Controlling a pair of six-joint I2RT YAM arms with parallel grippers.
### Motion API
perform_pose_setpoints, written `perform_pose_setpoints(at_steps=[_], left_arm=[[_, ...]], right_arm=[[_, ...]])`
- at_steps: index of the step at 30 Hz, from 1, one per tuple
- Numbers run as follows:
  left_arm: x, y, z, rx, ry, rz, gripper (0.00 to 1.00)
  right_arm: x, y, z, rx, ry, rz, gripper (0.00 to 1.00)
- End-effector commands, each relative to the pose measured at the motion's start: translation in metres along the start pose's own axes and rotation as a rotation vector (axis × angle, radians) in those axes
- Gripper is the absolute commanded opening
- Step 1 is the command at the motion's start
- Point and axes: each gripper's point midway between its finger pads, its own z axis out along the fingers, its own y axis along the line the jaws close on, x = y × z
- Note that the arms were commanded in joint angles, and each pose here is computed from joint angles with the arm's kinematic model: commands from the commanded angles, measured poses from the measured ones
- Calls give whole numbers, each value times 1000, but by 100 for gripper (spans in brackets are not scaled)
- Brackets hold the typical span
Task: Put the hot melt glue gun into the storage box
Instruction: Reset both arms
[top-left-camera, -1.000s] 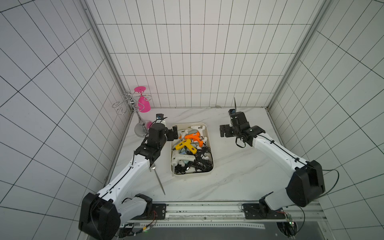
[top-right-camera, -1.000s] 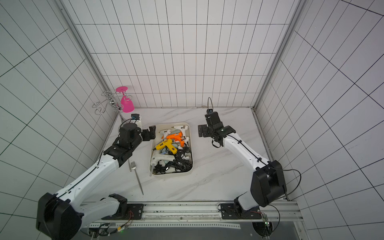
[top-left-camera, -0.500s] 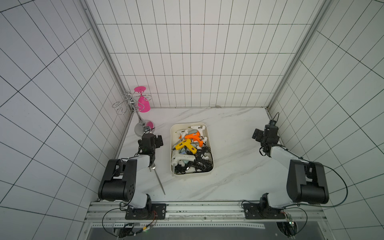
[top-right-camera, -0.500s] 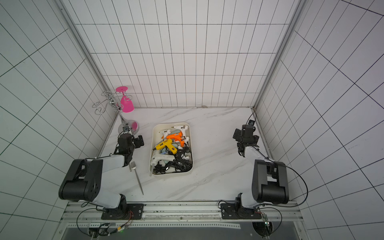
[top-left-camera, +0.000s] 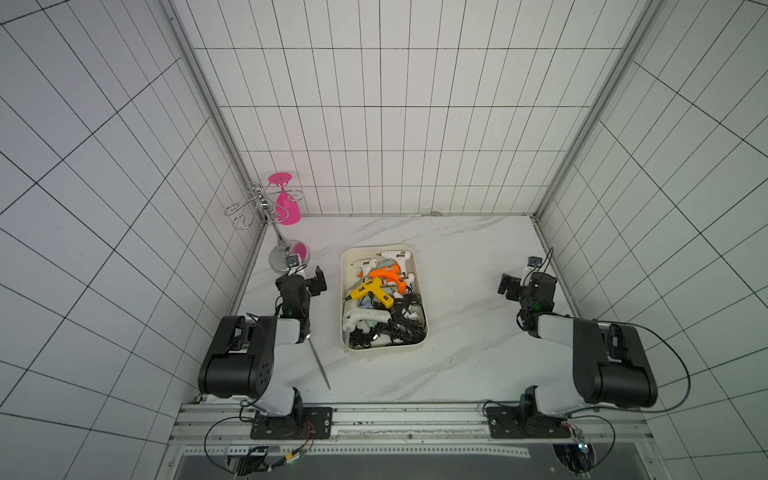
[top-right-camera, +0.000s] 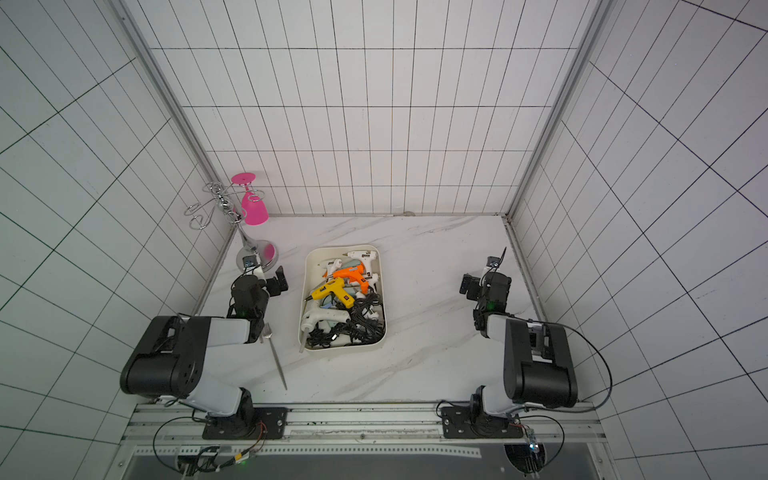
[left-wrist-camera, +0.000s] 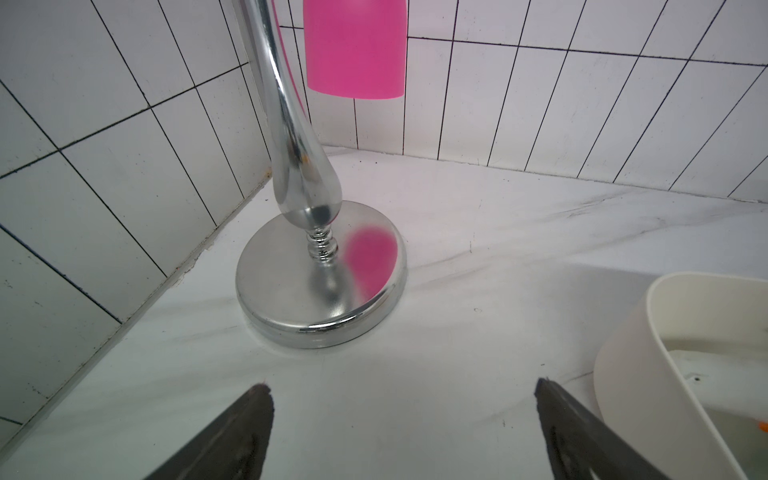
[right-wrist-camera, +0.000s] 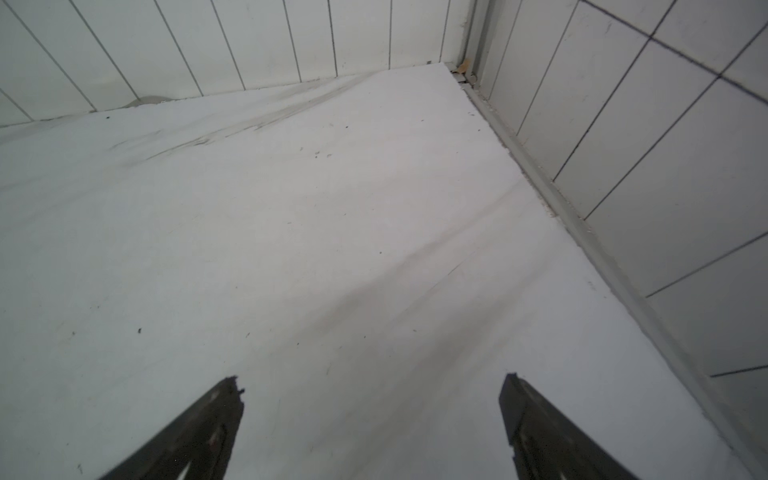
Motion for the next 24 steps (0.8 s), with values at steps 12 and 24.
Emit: perform_pose_setpoints(at_steps=[12,24], left_arm=[[-8,1,6,17,-8,-19,99],[-7,1,6,16,-8,-18,99]], right_arm=[[-23,8,0,-83,-97,-12,100],[-24,8,0,-83,-102,-13,99]])
